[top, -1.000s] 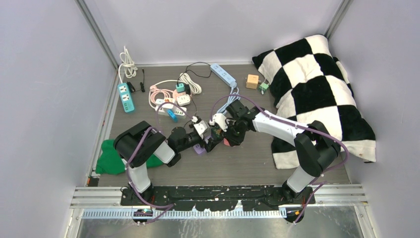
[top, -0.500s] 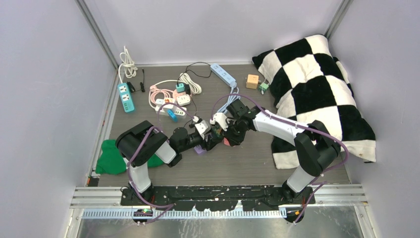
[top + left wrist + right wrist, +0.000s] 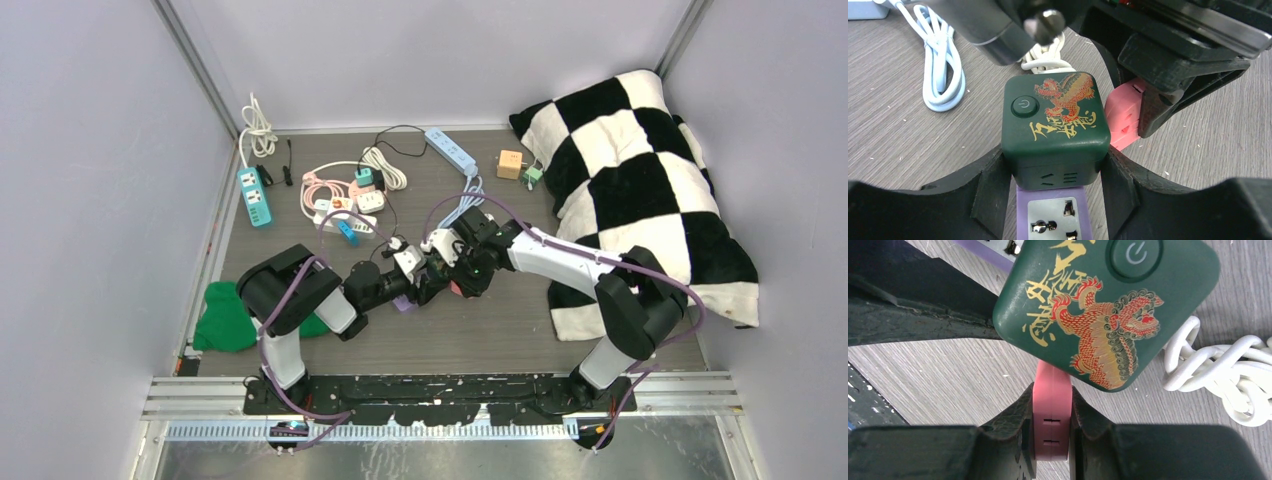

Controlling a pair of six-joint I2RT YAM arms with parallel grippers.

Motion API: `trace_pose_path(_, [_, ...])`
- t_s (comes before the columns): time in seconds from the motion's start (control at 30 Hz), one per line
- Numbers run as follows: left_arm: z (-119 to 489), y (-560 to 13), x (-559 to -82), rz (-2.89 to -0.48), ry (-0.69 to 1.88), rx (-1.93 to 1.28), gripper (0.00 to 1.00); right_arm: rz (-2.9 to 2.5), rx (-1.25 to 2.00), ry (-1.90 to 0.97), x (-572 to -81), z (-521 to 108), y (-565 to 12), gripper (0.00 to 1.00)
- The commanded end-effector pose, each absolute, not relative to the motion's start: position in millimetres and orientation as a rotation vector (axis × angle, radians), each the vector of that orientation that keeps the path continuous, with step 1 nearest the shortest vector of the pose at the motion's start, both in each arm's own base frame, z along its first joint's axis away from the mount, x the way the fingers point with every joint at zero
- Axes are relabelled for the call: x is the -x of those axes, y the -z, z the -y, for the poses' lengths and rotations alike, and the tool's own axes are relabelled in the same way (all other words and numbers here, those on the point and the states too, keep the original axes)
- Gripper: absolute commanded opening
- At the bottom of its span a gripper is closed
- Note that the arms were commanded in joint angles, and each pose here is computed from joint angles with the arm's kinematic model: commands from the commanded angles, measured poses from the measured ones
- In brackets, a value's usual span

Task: Pull the plug off the socket
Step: Remove the plug from the socket.

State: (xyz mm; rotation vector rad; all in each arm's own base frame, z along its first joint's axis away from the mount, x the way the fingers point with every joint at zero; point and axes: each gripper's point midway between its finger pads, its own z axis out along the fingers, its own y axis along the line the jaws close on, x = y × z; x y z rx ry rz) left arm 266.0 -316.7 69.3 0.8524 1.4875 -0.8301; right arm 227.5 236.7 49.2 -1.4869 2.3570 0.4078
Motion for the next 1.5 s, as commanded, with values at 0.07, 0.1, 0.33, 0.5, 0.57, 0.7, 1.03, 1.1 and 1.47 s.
trace_pose_path(0.07, [309,-59,-268,-1.515,0.771,-0.820,0.00,-2.396,1.540,-0.388,-203,-215,-38,0.01])
trace_pose_path(0.1, [308,-57,-268,-1.521,0.769,-0.820,0.00,-2.417,1.518,-0.374,-205,-208,-36,0.01])
trace_pose_path(0.33, [309,-56,-270,-1.522,0.766,-0.818,0.00,-2.476,1.409,-0.342,-219,-186,-36,0.01])
trace_pose_path(0.5, [308,-55,-269,-1.528,0.766,-0.816,0.00,-2.483,1.404,-0.373,-217,-190,-36,0.01])
trace_pose_path(0.57, [307,-55,-269,-1.532,0.765,-0.811,0.00,-2.478,1.413,-0.388,-215,-194,-37,0.01])
trace_pose_path(0.7, [307,-54,-269,-1.534,0.766,-0.810,0.00,-2.440,1.479,-0.412,-208,-211,-39,0.01])
trace_pose_path(1.03, [307,-56,-271,-1.544,0.771,-0.782,0.02,-2.412,1.611,-0.540,-189,-212,-49,0.01])
trace_pose_path(1.1, [309,-57,-272,-1.546,0.782,-0.771,0.09,-2.401,1.664,-0.617,-183,-207,-56,0.01])
trace_pose_path(1.47, [307,-88,-271,-1.491,0.804,-0.713,0.84,-2.369,1.718,-0.822,-179,-188,-84,0.01])
